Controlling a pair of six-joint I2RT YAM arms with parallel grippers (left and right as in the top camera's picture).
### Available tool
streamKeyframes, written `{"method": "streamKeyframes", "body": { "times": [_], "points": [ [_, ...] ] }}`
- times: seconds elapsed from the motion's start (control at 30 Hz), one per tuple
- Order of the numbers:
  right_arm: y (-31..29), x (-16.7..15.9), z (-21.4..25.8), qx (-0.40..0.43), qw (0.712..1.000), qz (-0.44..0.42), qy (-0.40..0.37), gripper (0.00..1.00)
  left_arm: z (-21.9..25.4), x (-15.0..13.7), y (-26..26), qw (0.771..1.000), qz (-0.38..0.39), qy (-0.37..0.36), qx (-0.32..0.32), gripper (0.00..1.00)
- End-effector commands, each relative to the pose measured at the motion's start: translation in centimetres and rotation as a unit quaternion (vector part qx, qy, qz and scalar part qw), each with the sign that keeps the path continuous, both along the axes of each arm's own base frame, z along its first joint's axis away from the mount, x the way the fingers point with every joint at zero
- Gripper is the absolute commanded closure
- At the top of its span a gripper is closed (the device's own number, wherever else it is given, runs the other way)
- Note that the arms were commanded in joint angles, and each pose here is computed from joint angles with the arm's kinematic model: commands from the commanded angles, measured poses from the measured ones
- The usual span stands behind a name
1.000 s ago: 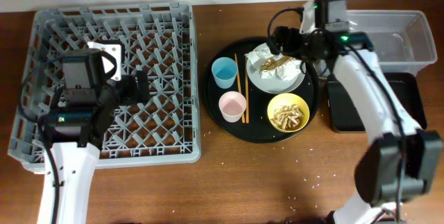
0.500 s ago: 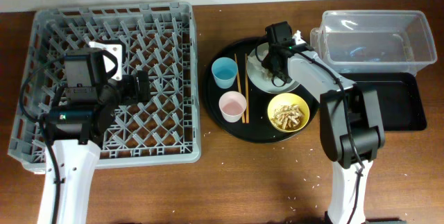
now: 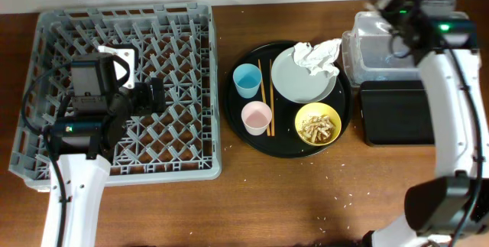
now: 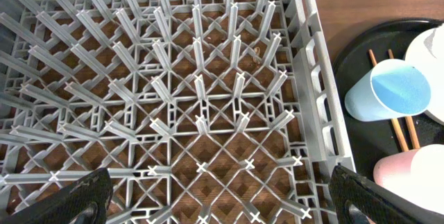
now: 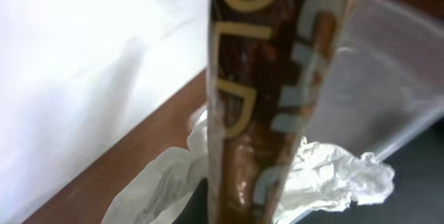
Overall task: Sort waste into correct bins and load items into the dishwasher rack
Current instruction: 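Grasp the tissue and wrapper with the right gripper, drop into clear bin, then grasp the yellow bowl with the right gripper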
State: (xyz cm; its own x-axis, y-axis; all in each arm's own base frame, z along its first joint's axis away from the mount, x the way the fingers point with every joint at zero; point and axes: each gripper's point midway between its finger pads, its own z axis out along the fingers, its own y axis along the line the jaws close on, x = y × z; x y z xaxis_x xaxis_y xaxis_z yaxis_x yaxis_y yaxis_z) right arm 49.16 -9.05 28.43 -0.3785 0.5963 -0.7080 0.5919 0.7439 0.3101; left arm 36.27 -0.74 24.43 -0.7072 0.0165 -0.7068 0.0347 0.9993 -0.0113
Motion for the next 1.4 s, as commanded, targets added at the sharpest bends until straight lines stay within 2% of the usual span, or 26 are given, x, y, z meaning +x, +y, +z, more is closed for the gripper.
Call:
{"method": "streamKeyframes", "body": {
  "times": [0.0, 0.03, 0.07, 0.1, 0.13, 0.17, 0.2, 0.27, 0.33, 0.4, 0.5, 0.6, 0.8, 0.97, 1.0, 1.07, 1.1, 1.17, 1.23, 1.3, 1.37],
  "points": [
    [-4.8, 1.7, -8.3, 0.016, 0.996, -0.061, 0.062, 0.96, 0.7, 0.3, -0.2, 1.000, -0.005, -0.008, 0.000, 0.01],
    [-5.7, 2.5, -10.8, 0.020, 0.995, -0.068, 0.075, 0.92, 0.7, 0.3, -0.2, 1.000, -0.005, -0.008, 0.000, 0.01],
    [-5.9, 3.1, -12.4, 0.023, 0.994, -0.066, 0.083, 0.67, 0.7, 0.3, -0.2, 1.000, -0.005, -0.008, 0.000, 0.01],
    [-5.9, 3.3, -13.6, 0.021, 0.993, -0.062, 0.093, 0.34, 0.7, 0.3, -0.2, 1.000, -0.005, -0.008, 0.000, 0.01],
    [-5.6, 3.4, -14.2, 0.027, 0.993, -0.056, 0.100, 0.06, 0.7, 0.3, -0.2, 1.000, -0.005, -0.008, 0.000, 0.01],
    [-4.8, 3.7, -14.0, 0.035, 0.994, -0.028, 0.098, 0.00, 0.7, 0.3, -0.2, 1.000, -0.005, -0.008, 0.000, 0.01],
    [-2.8, 4.6, -12.2, 0.043, 0.995, 0.051, 0.080, 0.01, 0.7, 0.3, -0.2, 1.000, -0.005, -0.008, 0.000, 0.01],
    [0.2, 5.2, -9.0, 0.049, 0.989, 0.129, 0.049, 0.01, 0.7, 0.3, -0.2, 1.000, -0.005, -0.008, 0.000, 0.01],
    [4.6, 5.1, -6.2, 0.018, 0.975, 0.217, 0.035, 0.00, 0.7, 0.3, -0.2, 1.000, -0.005, -0.008, 0.000, 0.01],
    [11.3, 3.9, -7.2, -0.052, 0.938, 0.333, 0.077, 0.02, 0.7, 0.3, -0.2, 1.000, -0.005, -0.008, 0.000, 0.01],
    [14.6, 2.8, -12.1, -0.117, 0.918, 0.340, 0.168, 0.08, 0.7, 0.3, -0.2, 1.000, -0.005, -0.008, 0.000, 0.01],
    [16.2, 2.4, -17.3, -0.132, 0.899, 0.349, 0.229, 0.18, 0.7, 0.3, -0.2, 1.000, -0.005, -0.008, 0.000, 0.01],
    [15.9, 1.7, -25.1, -0.141, 0.862, 0.377, 0.309, 0.23, 0.7, 0.3, -0.2, 1.000, -0.005, -0.008, 0.000, 0.01],
    [15.9, 1.7, -28.0, -0.139, 0.856, 0.378, 0.326, 0.30, 0.7, 0.3, -0.2, 1.000, -0.005, -0.008, 0.000, 0.01],
    [15.9, 1.6, -28.5, -0.138, 0.854, 0.378, 0.330, 0.34, 0.7, 0.3, -0.2, 1.000, -0.005, -0.008, 0.000, 0.01],
    [15.8, 1.4, -29.0, -0.136, 0.852, 0.378, 0.336, 0.80, 0.7, 0.3, -0.2, 1.000, -0.005, -0.008, 0.000, 0.01],
    [15.8, 1.4, -29.1, -0.136, 0.852, 0.378, 0.337, 0.96, 0.7, 0.3, -0.2, 1.000, -0.005, -0.008, 0.000, 0.01],
    [15.8, 1.5, -28.5, -0.137, 0.853, 0.378, 0.332, 0.96, 0.7, 0.3, -0.2, 1.000, -0.005, -0.008, 0.000, 0.01],
    [15.9, 2.1, -24.8, -0.132, 0.870, 0.362, 0.309, 0.96, 0.7, 0.3, -0.2, 1.000, -0.005, -0.008, 0.000, 0.01],
    [15.4, 3.0, -17.3, -0.108, 0.908, 0.315, 0.256, 0.96, 0.7, 0.3, -0.2, 1.000, -0.005, -0.008, 0.000, 0.01],
    [13.9, 3.1, -10.4, -0.105, 0.930, 0.288, 0.202, 0.96, 0.7, 0.3, -0.2, 1.000, -0.005, -0.008, 0.000, 0.01]
  ]
}}
